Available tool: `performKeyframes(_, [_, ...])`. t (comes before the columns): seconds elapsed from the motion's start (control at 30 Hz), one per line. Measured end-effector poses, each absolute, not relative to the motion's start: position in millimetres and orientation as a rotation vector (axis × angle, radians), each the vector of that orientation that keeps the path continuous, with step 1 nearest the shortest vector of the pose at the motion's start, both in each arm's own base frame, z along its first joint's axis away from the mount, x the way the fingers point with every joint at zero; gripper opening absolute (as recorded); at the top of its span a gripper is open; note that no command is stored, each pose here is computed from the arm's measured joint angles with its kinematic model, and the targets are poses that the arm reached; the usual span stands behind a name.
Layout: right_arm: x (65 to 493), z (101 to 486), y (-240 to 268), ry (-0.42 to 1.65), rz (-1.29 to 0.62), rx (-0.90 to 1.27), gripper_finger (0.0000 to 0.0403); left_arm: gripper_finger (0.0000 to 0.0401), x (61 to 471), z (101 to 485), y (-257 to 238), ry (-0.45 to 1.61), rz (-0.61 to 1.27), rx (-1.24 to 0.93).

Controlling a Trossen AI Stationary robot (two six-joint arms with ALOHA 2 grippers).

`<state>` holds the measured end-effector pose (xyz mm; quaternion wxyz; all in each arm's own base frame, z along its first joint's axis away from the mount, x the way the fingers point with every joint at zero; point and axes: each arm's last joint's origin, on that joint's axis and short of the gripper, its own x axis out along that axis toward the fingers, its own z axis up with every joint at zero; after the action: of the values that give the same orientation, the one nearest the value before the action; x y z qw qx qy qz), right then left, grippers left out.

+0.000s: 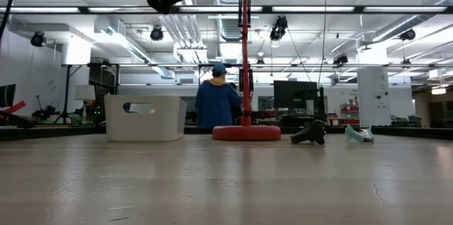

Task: Pick and place Stapler, Stapler remover, tape
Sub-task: Put the green stapler into the top white bin

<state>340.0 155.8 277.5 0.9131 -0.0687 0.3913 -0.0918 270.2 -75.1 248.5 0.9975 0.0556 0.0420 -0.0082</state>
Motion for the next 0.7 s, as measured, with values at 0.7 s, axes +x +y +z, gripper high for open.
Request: performKeyframes(0.7, [352, 283, 135, 0.771, -0.229, -0.138, 0.007, 0.0195, 298, 244, -85, 0.112, -0.042, 0.14])
